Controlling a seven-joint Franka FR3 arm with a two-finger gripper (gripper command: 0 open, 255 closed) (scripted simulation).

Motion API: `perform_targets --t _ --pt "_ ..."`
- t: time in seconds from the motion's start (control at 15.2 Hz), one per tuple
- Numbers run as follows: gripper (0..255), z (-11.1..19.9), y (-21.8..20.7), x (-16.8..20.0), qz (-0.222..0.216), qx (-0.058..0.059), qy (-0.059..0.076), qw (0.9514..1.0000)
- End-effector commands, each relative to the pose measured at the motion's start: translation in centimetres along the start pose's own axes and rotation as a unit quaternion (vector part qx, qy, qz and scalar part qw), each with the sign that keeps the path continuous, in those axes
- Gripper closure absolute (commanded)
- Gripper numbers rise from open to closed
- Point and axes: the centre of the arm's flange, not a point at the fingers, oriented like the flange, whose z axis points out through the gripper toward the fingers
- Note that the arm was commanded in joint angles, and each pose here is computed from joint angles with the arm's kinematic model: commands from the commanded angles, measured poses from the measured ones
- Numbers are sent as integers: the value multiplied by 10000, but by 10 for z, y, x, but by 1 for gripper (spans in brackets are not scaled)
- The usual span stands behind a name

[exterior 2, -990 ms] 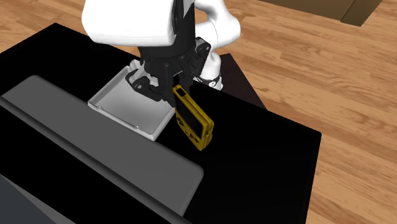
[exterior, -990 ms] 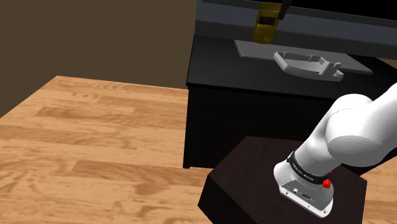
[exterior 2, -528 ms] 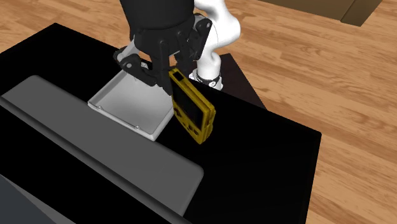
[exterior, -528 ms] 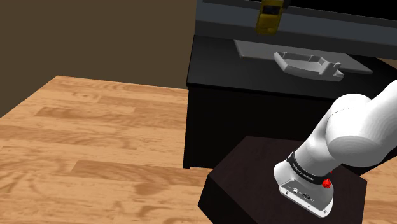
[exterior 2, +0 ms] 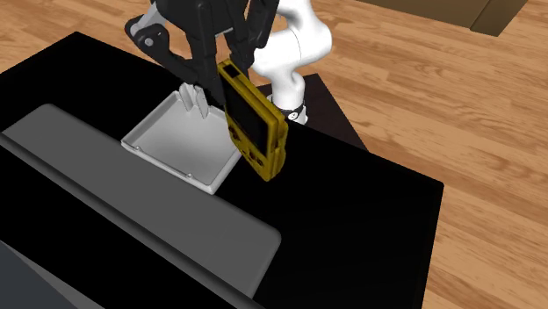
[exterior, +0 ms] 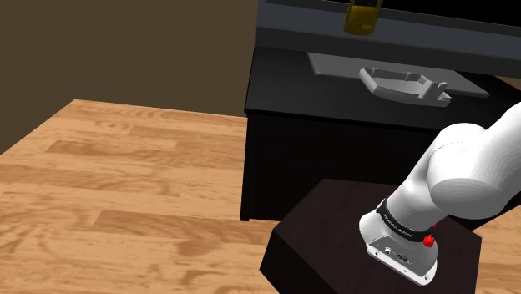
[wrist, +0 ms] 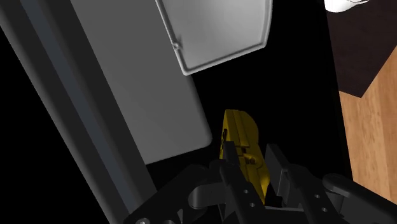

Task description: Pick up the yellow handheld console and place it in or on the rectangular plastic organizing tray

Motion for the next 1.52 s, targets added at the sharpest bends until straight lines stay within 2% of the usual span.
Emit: perform_targets --t 0.0,0.86,0.92,1.45 --pt "255 -4 5 -24 0 0 1 10000" --pt "255 -37 42 -188 0 0 1 10000" --pt "255 -41 46 -210 0 0 1 10000" --pt "255 1 48 -211 0 0 1 10000"
